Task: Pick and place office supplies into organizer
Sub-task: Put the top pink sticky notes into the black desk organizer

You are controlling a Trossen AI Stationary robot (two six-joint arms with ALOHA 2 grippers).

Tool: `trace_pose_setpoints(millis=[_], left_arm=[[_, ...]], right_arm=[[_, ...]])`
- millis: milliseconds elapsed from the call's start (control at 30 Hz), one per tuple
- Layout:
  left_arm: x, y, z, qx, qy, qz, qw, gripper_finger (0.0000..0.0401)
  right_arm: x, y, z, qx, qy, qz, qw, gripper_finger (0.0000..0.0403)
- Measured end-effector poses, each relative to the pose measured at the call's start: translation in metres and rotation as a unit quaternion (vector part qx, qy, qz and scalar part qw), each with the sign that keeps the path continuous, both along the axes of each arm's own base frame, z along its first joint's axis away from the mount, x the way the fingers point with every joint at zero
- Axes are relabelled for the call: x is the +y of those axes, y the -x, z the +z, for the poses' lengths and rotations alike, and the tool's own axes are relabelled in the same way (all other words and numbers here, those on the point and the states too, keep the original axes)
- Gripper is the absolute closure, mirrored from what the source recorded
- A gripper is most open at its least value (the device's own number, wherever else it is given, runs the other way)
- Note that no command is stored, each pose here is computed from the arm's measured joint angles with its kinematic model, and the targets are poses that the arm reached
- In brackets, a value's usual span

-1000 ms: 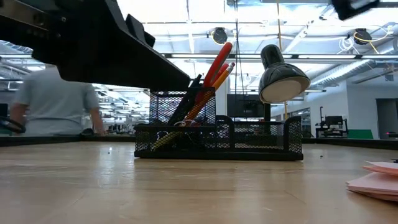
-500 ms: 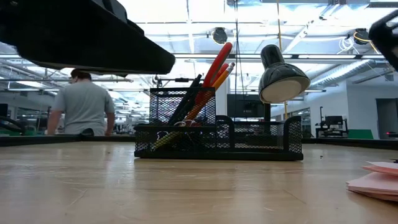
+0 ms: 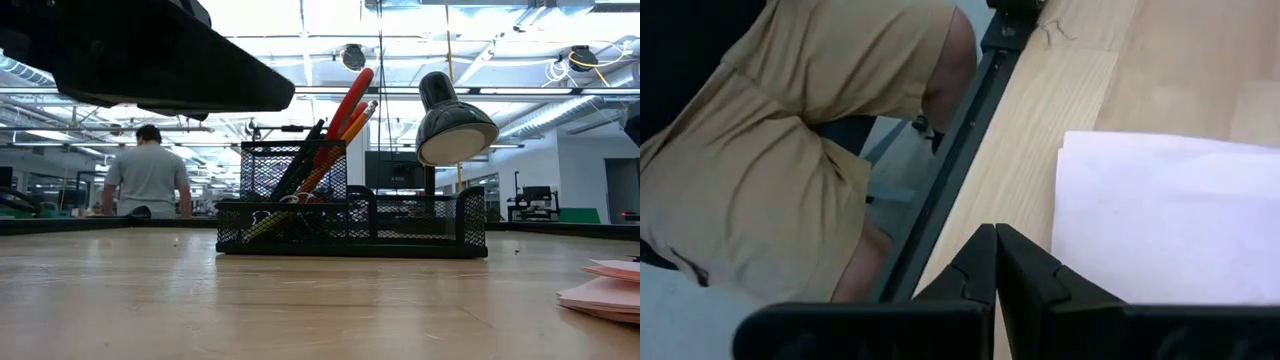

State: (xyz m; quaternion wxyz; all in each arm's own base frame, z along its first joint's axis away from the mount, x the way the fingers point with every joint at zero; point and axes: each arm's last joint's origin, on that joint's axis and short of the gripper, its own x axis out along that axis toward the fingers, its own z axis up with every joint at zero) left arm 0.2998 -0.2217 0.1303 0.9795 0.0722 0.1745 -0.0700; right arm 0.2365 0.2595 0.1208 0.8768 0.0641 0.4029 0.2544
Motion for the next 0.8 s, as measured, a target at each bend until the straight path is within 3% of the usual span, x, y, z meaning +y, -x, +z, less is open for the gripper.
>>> trace_pose_setpoints(millis=[267,533,800], left_arm=[[-0.001,-0.001,0.003,-0.011,0.024,0.005,1.0,0.0379],[-0.001,-0.001,0.003,-0.01,0.025,0.006,1.0,0.0398],[0.0,-0.001,0.002,-0.007,0.028,0.008,1.0,0.0376]], right_arm=[[-0.003,-0.004,-0.013,0.02,0.006,0.002,1.0,0.0403],[-0.013,-0.016,-0.018,0.02,0.013,-0.013,1.0,0.0403],[-0.029,-0.029,-0.019,-0.013,0.059,-0.05,0.997,0.0403]])
